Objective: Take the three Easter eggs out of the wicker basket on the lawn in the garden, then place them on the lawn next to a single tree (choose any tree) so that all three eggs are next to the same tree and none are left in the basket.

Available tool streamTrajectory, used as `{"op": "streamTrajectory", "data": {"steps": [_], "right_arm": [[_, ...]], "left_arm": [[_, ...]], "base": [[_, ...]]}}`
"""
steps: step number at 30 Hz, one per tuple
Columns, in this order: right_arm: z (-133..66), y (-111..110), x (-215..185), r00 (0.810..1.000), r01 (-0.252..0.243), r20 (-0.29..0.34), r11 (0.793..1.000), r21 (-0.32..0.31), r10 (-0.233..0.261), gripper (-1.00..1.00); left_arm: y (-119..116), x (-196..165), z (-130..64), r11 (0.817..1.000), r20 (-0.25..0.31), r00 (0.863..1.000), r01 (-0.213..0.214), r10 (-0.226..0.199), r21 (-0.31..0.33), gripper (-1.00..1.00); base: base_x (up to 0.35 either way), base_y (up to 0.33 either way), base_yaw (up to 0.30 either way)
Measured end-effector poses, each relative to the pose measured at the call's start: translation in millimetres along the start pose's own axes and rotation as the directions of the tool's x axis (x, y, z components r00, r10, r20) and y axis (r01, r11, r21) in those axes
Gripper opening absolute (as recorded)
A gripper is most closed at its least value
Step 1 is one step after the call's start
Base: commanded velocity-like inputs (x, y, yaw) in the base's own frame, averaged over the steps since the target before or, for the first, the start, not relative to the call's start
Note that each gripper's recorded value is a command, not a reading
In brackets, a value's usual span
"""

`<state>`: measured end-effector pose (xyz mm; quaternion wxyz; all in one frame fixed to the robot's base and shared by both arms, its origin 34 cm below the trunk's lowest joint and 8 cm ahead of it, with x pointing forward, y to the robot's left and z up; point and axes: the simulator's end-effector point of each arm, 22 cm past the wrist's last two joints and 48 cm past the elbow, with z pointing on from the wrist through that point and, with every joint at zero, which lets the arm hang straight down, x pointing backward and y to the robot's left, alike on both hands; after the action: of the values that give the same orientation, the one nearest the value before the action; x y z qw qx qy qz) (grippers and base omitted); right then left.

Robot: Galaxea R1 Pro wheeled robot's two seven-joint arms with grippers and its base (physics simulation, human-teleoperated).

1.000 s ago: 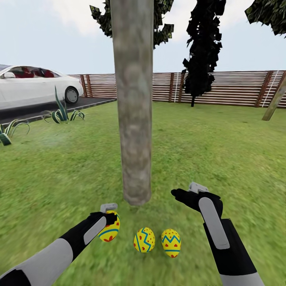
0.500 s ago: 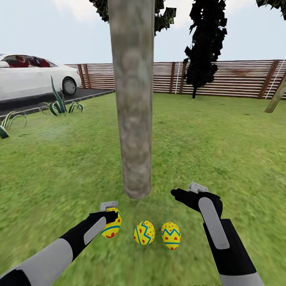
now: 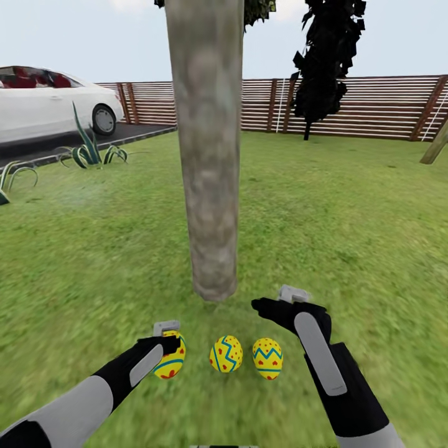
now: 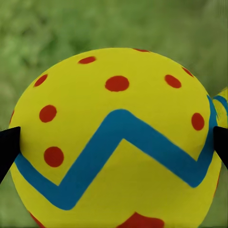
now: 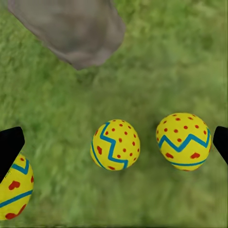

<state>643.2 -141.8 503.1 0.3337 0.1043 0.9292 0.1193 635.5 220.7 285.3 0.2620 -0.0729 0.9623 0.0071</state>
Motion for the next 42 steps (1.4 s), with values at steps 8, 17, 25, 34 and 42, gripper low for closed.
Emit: {"op": "streamTrajectory", "data": {"steps": [8,17,25,34,42], "right_arm": [[11.3,35.8,16.4,0.999,0.014,-0.033,0.985,-0.172,-0.02,1.0],[26.8,10.8,17.5,0.999,-0.013,-0.049,0.985,-0.173,0.004,1.0],[39.0,-16.7,19.5,0.998,-0.034,-0.065,0.989,-0.143,0.024,1.0],[36.2,-49.4,1.3,0.995,-0.096,-0.038,0.986,-0.135,0.092,1.0],[25.9,-106.5,-26.9,0.981,-0.19,0.01,0.973,-0.134,0.193,1.0]], "left_arm": [[1.2,16.3,12.5,1.0,-0.032,0.999,-0.005,0.005,-0.004,-1.0],[2.3,34.1,25.8,1.0,-0.067,0.998,-0.007,0.006,-0.008,-1.0],[3.9,48.4,35.8,1.0,-0.095,0.995,-0.008,0.007,-0.011,-1.0],[-5.8,40.5,35.4,1.0,-0.085,0.996,-0.003,0.005,0.027,-1.0],[-11.6,29.8,36.9,0.999,-0.062,0.998,0.009,-0.006,0.051,-1.0]], "base": [[0.0,0.0,0.0],[0.0,0.0,0.0],[0.0,0.0,0.0],[0.0,0.0,0.0],[0.0,0.0,0.0]]}}
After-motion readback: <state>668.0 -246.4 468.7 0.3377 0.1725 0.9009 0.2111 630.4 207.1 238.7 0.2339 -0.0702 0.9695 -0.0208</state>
